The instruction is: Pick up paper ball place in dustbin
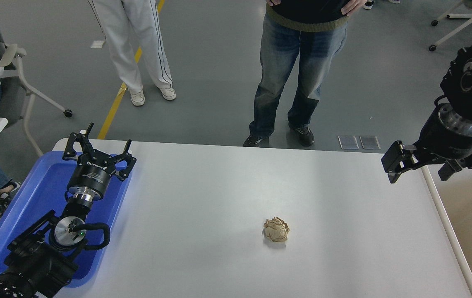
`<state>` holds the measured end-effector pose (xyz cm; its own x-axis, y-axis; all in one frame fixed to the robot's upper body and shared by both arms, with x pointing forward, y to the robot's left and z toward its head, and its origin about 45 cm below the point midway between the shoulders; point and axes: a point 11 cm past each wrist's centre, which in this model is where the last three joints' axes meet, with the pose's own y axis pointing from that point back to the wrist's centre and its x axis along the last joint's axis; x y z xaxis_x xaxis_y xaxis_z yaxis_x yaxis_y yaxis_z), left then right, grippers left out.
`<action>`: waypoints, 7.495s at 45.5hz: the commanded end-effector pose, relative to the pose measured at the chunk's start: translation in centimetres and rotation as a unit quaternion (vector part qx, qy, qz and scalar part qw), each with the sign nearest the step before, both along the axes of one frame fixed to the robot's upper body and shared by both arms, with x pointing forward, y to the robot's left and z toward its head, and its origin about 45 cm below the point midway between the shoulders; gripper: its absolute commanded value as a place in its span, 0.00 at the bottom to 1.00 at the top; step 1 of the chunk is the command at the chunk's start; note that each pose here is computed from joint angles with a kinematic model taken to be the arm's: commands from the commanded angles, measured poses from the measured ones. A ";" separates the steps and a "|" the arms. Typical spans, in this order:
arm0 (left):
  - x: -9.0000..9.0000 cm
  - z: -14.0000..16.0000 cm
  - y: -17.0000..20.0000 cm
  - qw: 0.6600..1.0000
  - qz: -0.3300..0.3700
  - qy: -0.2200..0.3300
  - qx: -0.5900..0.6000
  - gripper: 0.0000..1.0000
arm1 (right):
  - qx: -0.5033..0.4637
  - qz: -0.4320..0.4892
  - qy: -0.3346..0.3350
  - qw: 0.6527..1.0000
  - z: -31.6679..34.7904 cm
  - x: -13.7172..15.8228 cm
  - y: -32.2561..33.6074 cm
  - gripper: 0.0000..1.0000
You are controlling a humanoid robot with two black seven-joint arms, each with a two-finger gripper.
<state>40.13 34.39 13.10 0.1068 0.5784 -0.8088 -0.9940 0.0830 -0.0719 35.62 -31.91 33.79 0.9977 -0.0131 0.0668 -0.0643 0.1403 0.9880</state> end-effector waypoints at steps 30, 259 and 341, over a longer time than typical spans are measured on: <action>0.0 0.0 0.0 1.000 0.001 -0.001 -0.001 1.00 | 0.002 0.003 -0.004 1.000 0.2 0.1 0.3 1.00; 0.0 0.0 0.0 1.000 0.001 -0.001 -0.001 1.00 | 0.163 0.111 -0.118 0.973 -27.8 -1.5 17.5 0.94; 0.0 0.0 0.0 1.000 0.001 -0.001 -0.001 1.00 | 0.132 0.187 0.014 0.973 -18.6 -1.7 17.9 0.00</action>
<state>40.14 34.35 13.12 0.1079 0.5777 -0.8091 -0.9939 0.0810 -0.0747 33.24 -12.11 10.79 0.9449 0.2857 0.1601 -0.1050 -0.1990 0.9744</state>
